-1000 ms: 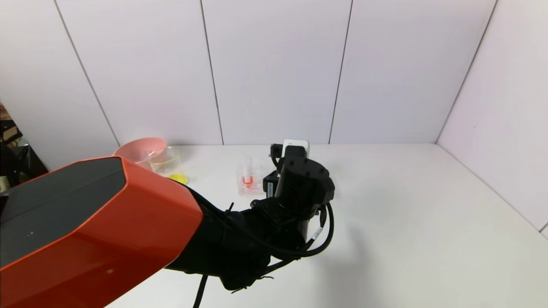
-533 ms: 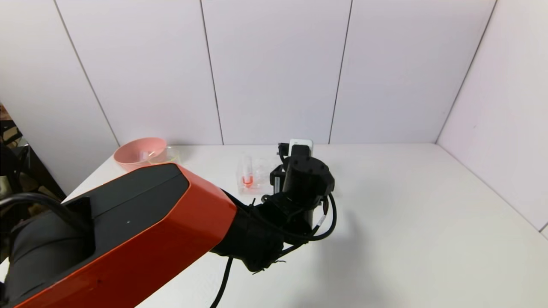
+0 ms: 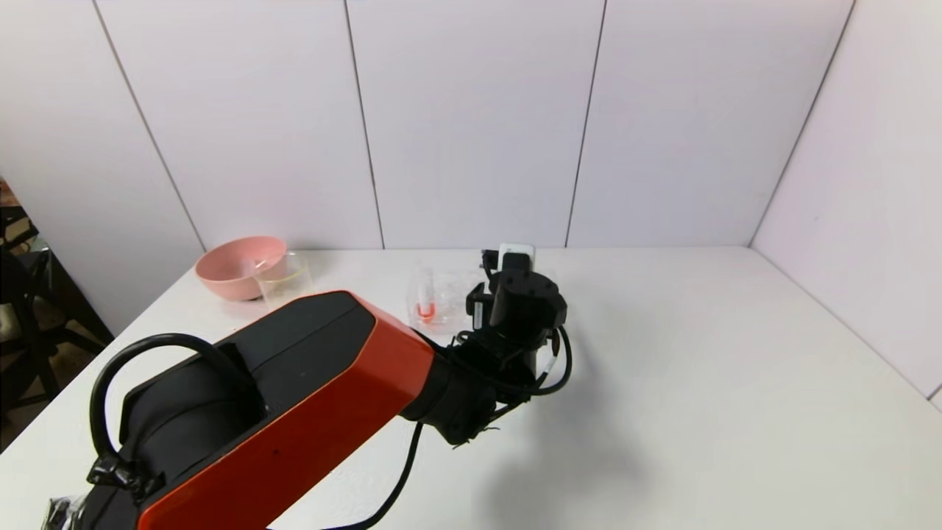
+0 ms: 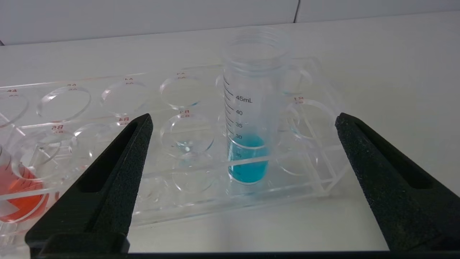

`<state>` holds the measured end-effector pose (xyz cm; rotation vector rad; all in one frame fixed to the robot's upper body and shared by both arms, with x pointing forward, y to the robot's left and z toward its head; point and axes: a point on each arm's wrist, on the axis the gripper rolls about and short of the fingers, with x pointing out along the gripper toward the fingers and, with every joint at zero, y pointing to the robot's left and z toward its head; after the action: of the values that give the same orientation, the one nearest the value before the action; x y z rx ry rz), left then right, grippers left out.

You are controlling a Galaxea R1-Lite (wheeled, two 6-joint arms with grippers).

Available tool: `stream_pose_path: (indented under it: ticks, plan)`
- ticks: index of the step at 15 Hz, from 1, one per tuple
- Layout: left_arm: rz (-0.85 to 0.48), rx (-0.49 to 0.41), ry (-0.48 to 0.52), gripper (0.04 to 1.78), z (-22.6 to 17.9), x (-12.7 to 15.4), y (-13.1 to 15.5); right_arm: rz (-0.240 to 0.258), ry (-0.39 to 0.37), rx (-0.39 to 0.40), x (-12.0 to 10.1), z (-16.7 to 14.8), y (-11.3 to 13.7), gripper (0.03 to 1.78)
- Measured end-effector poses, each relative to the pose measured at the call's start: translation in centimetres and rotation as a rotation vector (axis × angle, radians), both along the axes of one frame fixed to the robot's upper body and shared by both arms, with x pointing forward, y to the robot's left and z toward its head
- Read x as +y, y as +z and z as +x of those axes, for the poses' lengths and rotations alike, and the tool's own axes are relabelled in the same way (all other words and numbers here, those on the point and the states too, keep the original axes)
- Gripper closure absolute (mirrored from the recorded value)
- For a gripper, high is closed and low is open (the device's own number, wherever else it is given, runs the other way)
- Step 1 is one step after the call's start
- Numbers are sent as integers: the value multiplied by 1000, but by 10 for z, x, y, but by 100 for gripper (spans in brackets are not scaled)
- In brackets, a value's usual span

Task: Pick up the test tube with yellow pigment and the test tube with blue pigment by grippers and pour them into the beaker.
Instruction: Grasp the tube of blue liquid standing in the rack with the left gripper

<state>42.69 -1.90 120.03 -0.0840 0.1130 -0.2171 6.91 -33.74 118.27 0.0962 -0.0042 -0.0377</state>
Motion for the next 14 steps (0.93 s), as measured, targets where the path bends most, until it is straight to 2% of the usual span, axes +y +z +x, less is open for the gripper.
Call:
stream_pose_path:
  ticks: [14]
  plan:
    - [-6,-35,38,4,29,-1,-5,0,0,0,0,0,0,4]
